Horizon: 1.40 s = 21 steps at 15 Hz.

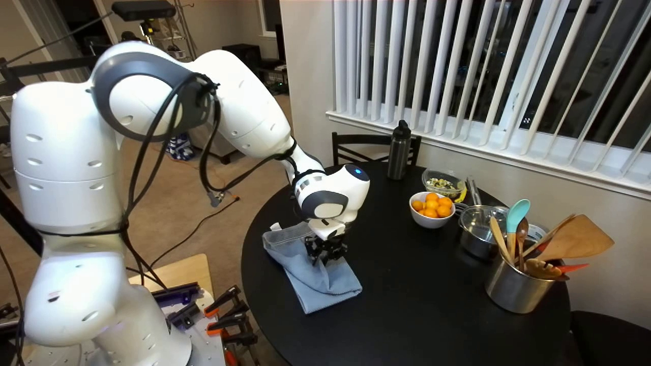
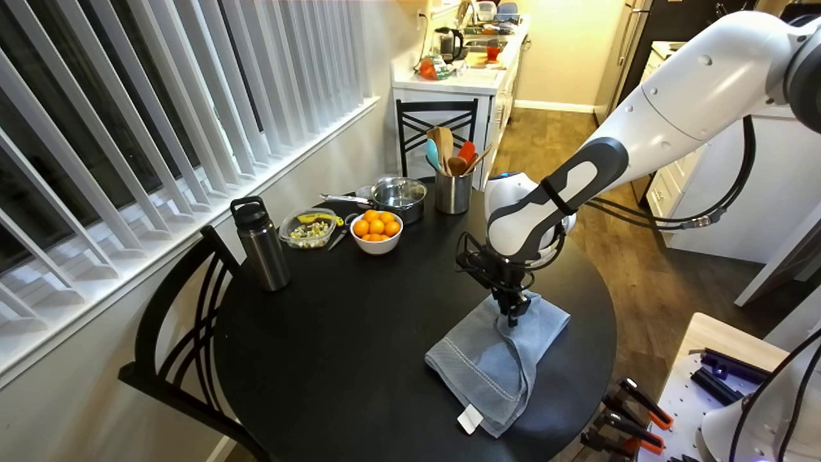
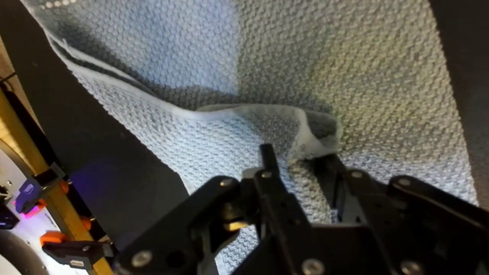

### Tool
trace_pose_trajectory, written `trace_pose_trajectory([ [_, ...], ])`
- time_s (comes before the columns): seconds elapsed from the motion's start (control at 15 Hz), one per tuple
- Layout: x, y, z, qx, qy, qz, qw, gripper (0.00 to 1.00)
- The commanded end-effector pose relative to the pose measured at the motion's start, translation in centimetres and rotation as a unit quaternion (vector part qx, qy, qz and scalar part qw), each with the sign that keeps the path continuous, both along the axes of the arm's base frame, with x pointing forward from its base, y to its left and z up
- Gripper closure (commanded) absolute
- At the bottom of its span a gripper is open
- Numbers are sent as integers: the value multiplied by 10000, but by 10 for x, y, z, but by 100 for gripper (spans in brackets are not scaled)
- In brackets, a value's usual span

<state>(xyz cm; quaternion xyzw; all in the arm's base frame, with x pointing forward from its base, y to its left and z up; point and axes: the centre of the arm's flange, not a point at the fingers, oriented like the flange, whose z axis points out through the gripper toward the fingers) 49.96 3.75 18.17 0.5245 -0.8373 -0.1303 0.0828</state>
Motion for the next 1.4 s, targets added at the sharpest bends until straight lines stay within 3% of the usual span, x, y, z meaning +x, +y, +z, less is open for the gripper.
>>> trace_pose_trajectory([
  [0.0, -2, -7, 8, 118, 39, 14, 9999, 95],
  [0.2, -8, -12, 22, 100, -66, -16, 9999, 100],
  [0.67, -33, -19, 71, 159, -476, 184, 9986, 97],
  [0.93, -54, -30, 67, 123, -405, 548, 9976, 98],
  [1.33, -69, -59, 39, 134, -630, 1693, 9835, 98],
])
